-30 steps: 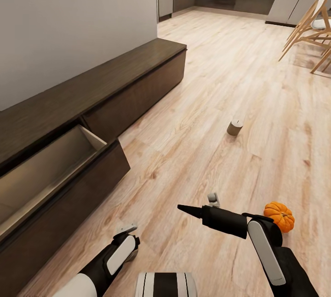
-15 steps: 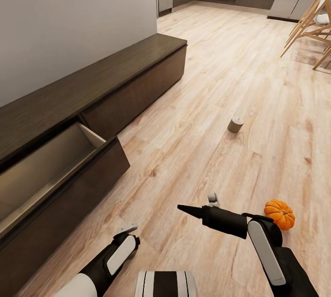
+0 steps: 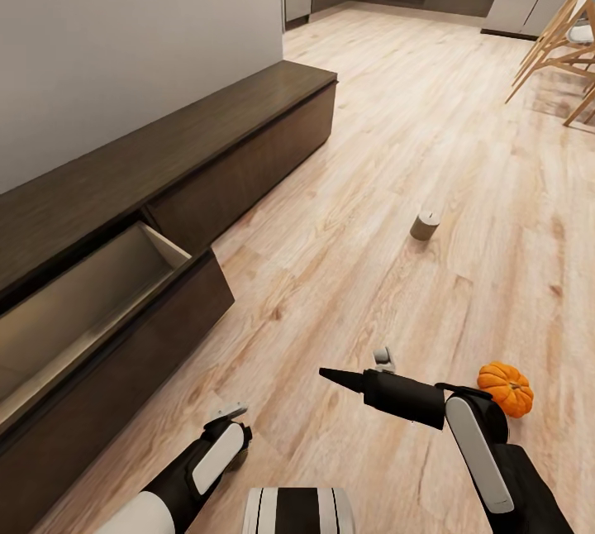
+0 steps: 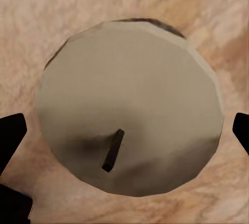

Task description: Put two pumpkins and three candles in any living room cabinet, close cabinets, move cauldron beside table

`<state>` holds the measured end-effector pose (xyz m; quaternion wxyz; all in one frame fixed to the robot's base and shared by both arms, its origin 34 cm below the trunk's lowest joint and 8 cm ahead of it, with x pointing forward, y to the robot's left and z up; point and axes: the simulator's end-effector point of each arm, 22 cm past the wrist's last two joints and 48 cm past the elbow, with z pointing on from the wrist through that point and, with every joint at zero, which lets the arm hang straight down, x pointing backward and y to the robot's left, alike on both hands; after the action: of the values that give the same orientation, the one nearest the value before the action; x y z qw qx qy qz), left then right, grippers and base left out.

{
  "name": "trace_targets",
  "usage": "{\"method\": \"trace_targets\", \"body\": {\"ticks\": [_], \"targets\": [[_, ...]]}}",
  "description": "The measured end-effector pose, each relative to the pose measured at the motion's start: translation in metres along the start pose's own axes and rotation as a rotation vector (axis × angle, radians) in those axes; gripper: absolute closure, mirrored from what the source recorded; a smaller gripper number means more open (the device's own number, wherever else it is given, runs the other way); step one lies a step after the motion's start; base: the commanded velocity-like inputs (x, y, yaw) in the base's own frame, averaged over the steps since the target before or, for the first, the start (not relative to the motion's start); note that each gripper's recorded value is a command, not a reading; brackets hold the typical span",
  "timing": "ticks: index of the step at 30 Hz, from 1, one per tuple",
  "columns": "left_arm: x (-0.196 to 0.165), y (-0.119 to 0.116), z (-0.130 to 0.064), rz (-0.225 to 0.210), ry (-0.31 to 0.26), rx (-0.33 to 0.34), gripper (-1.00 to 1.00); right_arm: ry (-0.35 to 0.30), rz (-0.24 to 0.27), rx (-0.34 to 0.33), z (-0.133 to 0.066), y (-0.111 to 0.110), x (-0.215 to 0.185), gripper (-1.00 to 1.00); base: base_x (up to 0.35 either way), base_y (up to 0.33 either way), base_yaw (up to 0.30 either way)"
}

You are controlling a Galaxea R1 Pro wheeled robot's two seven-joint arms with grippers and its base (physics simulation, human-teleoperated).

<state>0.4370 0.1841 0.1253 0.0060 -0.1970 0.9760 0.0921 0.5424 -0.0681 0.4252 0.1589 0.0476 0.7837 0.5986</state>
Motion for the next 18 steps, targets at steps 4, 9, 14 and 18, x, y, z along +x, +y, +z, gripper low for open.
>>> {"method": "trace_targets", "body": {"ticks": [4, 9, 14, 18], "targets": [[-0.0001, 0.0003, 0.0002, 0.0, 0.0, 0.0, -1.0, 0.0, 0.0, 0.001, 0.0, -0.0002, 0.0, -1.0, 0.051, 0.025, 0.0], [-0.0001, 0.0006, 0.0004, 0.0, 0.0, -0.001, -1.0, 0.0, 0.0, 0.001, 0.0, -0.0003, -0.0002, -1.0, 0.008, 0.004, 0.0], [-0.0002, 0.0009, 0.0004, 0.0, 0.0, -0.001, -1.0, 0.0, 0.0, 0.001, 0.0, -0.0002, -0.0001, -1.0, 0.041, 0.0, 0.0], [-0.0005, 0.0012, 0.0006, 0.0, -0.001, -0.002, -1.0, 0.0, 0.001, 0.001, 0.0003, -0.0005, 0.0, -1.0, 0.033, 0.0, 0.0]]}}
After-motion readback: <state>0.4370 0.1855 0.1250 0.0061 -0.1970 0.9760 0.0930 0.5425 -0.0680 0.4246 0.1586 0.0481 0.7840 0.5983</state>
